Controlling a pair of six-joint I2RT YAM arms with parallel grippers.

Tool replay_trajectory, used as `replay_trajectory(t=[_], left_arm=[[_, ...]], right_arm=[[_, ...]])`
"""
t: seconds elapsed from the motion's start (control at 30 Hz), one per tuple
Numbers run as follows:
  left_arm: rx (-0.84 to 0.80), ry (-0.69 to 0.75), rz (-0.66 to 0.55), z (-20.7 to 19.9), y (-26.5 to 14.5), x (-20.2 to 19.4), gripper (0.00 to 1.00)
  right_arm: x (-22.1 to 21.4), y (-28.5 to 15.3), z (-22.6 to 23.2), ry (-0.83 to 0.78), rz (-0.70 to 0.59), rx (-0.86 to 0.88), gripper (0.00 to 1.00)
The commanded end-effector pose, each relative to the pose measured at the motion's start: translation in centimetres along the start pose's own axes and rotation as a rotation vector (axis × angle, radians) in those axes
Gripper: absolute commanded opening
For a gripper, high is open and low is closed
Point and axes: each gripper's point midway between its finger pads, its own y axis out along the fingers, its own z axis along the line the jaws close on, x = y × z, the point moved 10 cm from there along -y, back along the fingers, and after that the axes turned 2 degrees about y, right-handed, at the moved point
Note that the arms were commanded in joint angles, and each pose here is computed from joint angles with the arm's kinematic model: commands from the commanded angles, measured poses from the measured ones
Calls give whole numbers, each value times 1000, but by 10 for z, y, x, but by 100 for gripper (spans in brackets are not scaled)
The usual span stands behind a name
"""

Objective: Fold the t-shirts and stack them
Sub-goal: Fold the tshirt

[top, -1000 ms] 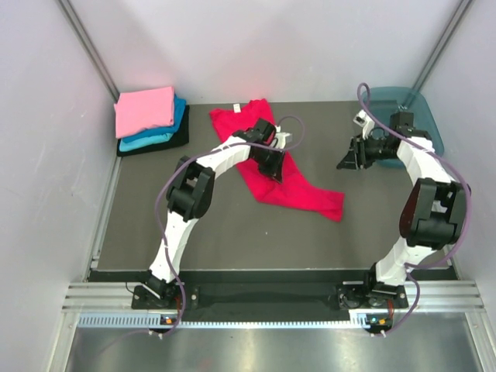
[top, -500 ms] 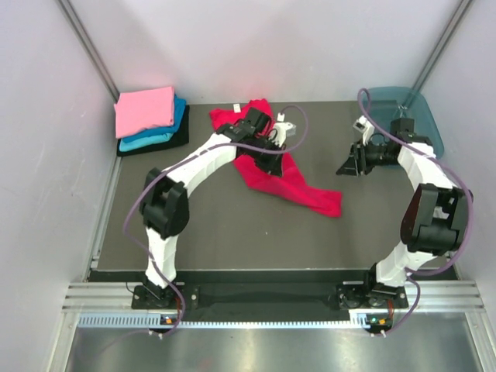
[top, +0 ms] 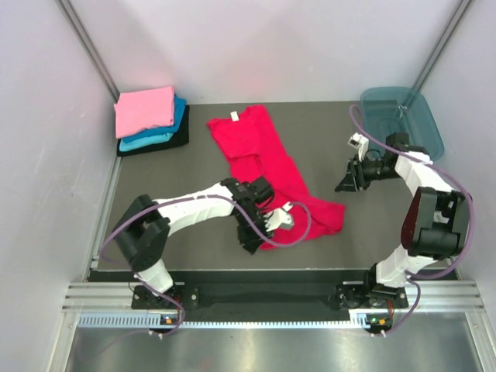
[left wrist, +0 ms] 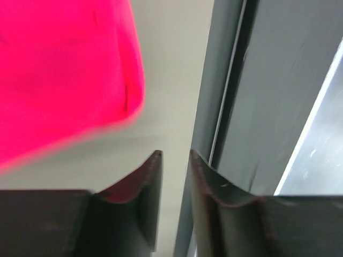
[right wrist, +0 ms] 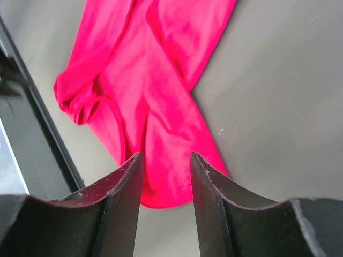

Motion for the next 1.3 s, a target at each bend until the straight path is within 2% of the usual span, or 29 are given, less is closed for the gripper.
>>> replay_trajectory(t=[0.0, 0.07, 0.17, 0.27, 0.37, 0.43, 0.5, 0.57, 0.63, 0.73, 0.83, 0.87, 0.9, 0.97, 1.03, 1.13, 1.27], left_arm=[[141, 88, -5, -13, -38, -19, 35], [200, 63, -12, -15, -44, -21, 40], [341, 33, -56, -6, -64, -13, 41], [417, -103, -119, 25, -86, -9, 43], [367, -164, -184, 40, -96, 3, 44], [316, -135, -230, 39, -99, 13, 44], [297, -125, -262, 39, -97, 24, 45], [291, -122, -243, 44, -87, 31, 47], [325, -173, -253, 53, -85, 36, 47], [339, -260, -311, 83, -87, 41, 46], [358, -400, -398, 129, -104, 40, 46], [369, -492, -410, 152, -105, 30, 46], [380, -503, -463, 163, -117, 36, 46], [374, -591, -488, 189, -116, 27, 47], [381, -612, -530, 205, -119, 30, 54], [371, -654, -522, 231, -103, 25, 61], [351, -691, -496, 268, -78, 19, 63]], right_arm=[[1, -8, 17, -118, -29, 30, 41], [-2, -9, 19, -116, -26, 30, 41], [-1, -7, 18, -102, -28, 39, 41], [1, -2, 11, -91, -18, 31, 41], [-4, 0, 6, -70, 23, 21, 41], [-14, 1, 12, -67, 75, 59, 41], [-17, 1, 17, -151, 122, 75, 41], [-19, -2, 28, -227, 155, 89, 42], [-21, 5, 38, -291, 192, 106, 42], [-22, 24, 50, -396, 239, 124, 42], [-16, 45, 52, -412, 239, 124, 42], [-14, 50, 53, -385, 232, 128, 42], [-8, 56, 55, -395, 227, 139, 42], [-4, 70, 55, -374, 233, 176, 42], [0, 80, 53, -362, 244, 210, 42], [-1, 92, 61, -375, 290, 263, 42], [-16, 112, 76, -432, 414, 363, 42]])
